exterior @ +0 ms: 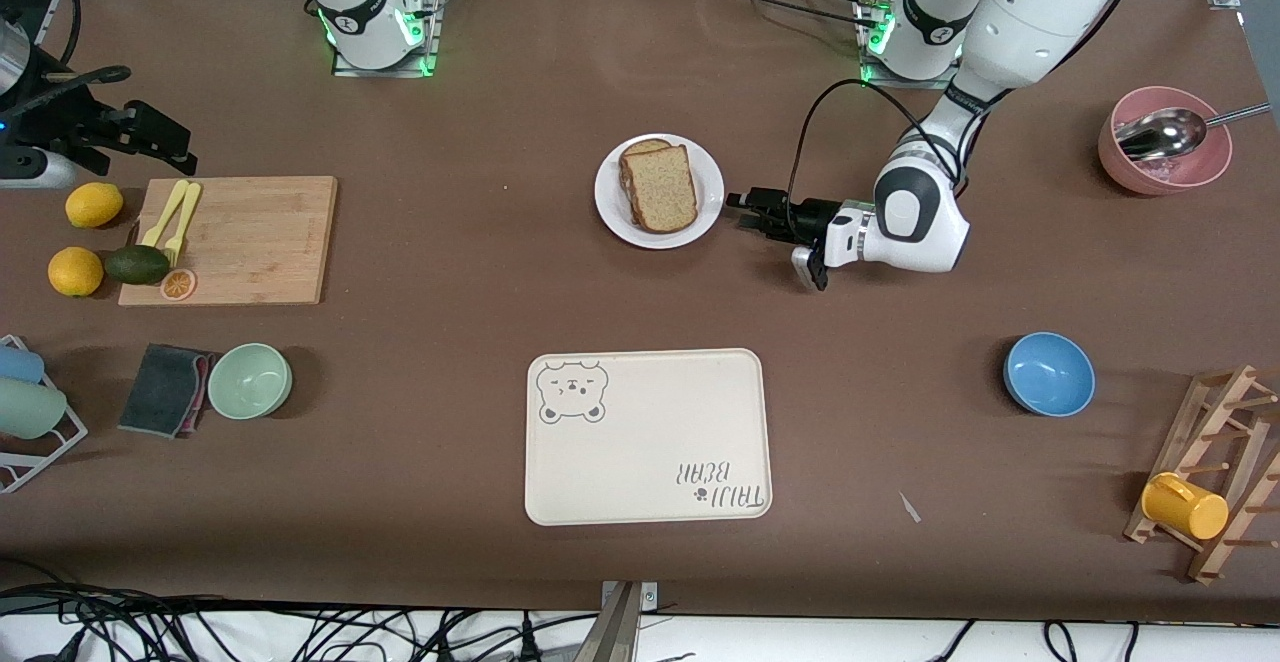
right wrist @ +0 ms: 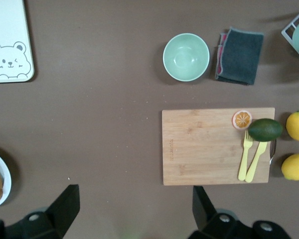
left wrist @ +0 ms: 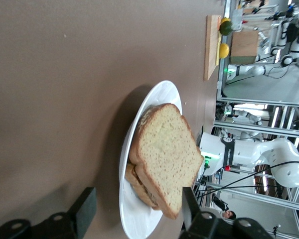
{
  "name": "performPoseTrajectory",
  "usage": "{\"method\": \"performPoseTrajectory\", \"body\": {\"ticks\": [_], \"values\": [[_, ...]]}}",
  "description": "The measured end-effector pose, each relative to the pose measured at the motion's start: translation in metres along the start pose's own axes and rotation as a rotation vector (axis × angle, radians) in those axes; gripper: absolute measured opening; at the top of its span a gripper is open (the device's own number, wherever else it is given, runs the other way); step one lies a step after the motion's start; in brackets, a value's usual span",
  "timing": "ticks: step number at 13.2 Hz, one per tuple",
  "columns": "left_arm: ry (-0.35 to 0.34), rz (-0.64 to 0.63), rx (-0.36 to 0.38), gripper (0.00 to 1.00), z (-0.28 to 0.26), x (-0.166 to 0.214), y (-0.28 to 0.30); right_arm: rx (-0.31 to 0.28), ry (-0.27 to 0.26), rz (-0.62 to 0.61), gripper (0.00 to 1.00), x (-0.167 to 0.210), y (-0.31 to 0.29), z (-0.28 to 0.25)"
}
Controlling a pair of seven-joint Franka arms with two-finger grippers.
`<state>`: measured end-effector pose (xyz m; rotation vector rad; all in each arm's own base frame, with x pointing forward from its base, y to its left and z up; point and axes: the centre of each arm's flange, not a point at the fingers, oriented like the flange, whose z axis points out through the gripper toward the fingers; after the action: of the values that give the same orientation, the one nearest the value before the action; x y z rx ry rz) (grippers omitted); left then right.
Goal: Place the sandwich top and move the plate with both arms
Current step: 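Grip the white plate rim with the left gripper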
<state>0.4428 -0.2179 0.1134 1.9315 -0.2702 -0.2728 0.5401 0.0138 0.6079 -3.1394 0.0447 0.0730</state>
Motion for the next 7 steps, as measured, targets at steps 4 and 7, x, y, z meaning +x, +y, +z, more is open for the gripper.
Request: {"method": "performPoseTrajectory", "body": {"ticks": [4,7], "values": [[0.006,0.021,-0.016,0.56,0.008,-0.005,-0.013,-0.012,-0.012,0.028,1.0,0.002,-0.001,0.006],[0.001,0.025,-0.017,0.39,0.01,-0.005,-0.012,-0.014,-0.027,0.014,1.0,0.003,-0.009,0.013]]}}
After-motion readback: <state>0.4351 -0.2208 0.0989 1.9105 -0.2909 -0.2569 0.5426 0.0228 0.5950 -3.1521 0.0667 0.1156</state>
